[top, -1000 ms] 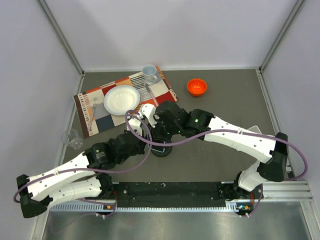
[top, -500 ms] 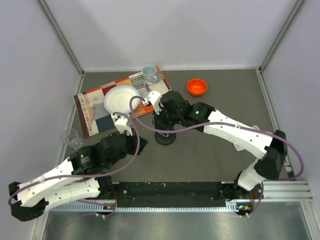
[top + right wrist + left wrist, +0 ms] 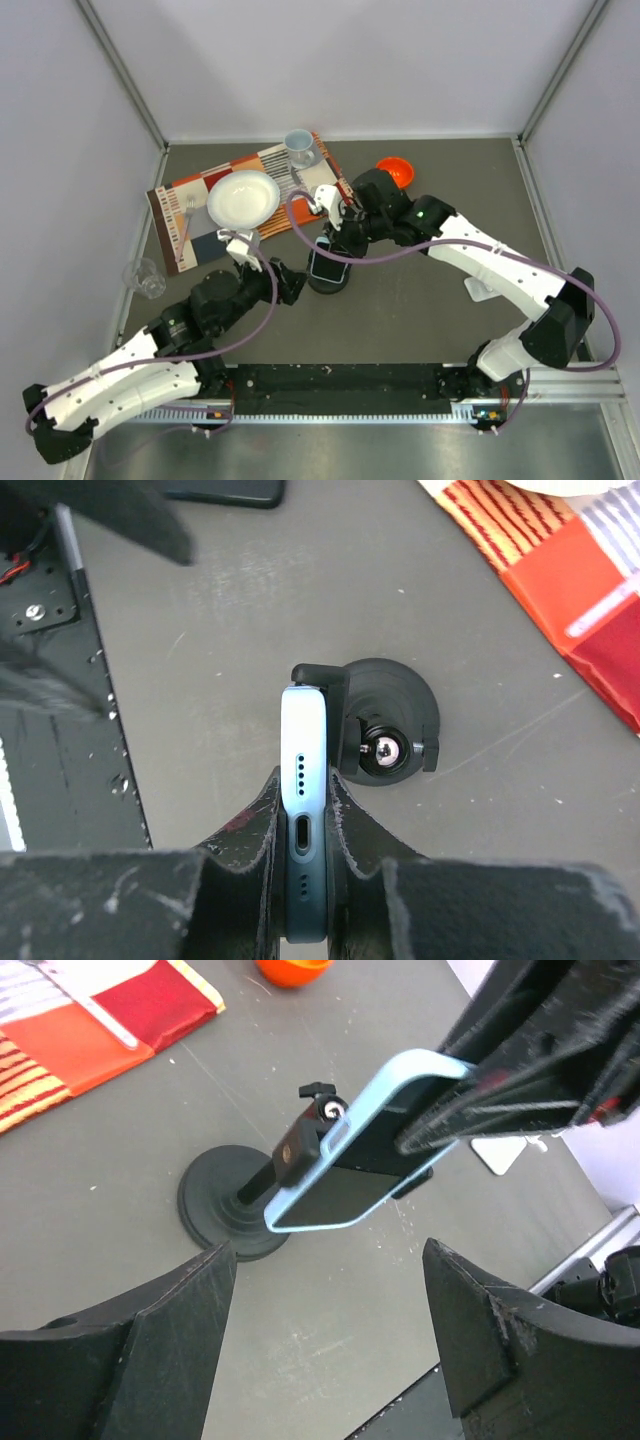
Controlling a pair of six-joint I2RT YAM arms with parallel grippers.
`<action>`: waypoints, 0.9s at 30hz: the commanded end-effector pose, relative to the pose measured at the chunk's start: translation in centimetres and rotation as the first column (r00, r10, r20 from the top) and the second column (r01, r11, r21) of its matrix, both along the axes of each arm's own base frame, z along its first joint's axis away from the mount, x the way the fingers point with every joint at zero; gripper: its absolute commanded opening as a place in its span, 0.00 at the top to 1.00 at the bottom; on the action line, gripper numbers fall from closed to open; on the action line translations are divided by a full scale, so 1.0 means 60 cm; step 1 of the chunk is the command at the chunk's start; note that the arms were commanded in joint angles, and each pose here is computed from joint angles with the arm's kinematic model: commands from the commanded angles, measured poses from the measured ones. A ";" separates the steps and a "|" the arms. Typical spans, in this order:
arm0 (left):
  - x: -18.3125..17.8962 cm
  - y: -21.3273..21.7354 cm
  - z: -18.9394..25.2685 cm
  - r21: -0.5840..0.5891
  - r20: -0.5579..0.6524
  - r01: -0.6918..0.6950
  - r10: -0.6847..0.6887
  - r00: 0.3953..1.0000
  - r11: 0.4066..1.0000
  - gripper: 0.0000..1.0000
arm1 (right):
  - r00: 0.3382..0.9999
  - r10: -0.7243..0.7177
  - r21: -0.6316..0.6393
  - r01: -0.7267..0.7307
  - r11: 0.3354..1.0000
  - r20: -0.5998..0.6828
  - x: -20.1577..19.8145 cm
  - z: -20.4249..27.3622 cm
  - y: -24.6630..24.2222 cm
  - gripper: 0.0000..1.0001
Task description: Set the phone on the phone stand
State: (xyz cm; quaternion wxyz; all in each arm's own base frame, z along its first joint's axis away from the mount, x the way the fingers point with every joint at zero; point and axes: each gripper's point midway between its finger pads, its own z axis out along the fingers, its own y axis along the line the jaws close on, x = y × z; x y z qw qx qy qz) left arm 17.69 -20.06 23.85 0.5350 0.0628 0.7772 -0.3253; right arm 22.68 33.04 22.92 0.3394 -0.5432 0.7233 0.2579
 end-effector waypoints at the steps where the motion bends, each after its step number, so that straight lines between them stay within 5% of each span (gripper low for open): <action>1: 0.019 -0.048 0.019 -0.071 0.082 0.178 -0.172 0.982 0.981 0.20 | 0.974 0.147 -0.066 -0.160 0.985 -0.172 -0.080 -0.038 -0.042 1.00; 14: 0.040 -0.096 -0.001 0.020 0.167 0.417 -0.414 0.895 0.909 0.28 | 0.961 0.200 -0.046 -0.212 0.976 -0.189 -0.059 -0.033 -0.038 1.00; 23: 0.063 -0.116 -0.031 0.059 0.134 0.433 -0.436 0.890 0.900 0.48 | 0.958 0.223 -0.010 -0.228 0.974 -0.179 -0.049 -0.019 -0.036 1.00; 27: 0.067 -0.126 -0.034 0.050 0.139 0.447 -0.449 0.883 0.893 0.45 | 0.950 0.253 0.015 -0.255 0.967 -0.182 -0.045 -0.018 -0.036 1.00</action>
